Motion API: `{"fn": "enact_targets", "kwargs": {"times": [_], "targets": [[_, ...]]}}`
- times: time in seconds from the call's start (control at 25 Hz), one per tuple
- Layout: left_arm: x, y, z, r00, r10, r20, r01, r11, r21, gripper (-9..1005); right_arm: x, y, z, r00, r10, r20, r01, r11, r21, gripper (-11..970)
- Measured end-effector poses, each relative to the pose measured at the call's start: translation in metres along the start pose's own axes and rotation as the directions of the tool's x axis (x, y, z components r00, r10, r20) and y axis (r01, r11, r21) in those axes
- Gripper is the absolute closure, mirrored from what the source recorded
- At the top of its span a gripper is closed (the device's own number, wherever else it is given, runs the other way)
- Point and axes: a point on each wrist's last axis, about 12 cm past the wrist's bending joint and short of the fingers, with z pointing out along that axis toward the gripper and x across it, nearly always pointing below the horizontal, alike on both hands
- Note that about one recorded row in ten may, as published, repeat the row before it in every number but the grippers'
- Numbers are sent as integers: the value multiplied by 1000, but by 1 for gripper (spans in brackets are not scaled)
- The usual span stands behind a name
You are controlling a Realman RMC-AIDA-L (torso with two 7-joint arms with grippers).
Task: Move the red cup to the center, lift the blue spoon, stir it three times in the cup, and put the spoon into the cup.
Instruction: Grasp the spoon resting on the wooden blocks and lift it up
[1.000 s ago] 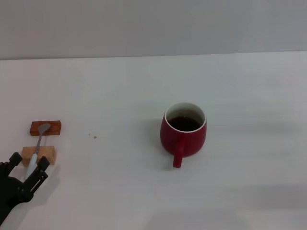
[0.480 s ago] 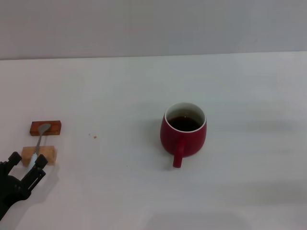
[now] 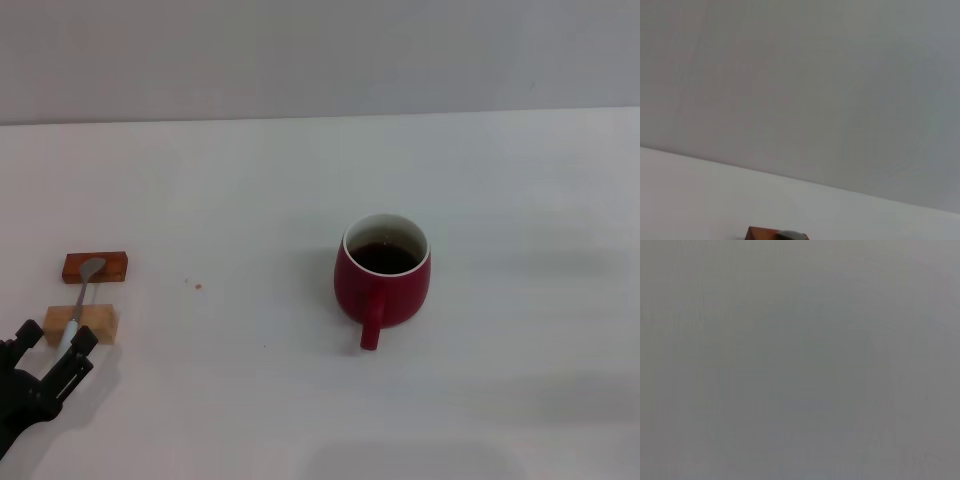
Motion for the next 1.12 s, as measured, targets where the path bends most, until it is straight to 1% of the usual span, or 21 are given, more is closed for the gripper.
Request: {"fn": "enact_targets", "kwargs": {"times": [0.52,1.12], "targets": [[4,0,-2,1000,7,-30,-7,1000,-6,186,0,1,3,1000,2,3,-2,1000,-5,492],[3,-2,4,1000,13,-28,-12,1000,7,186,-1,3,5,1000,2,8,-2,1000,-10,489]]}}
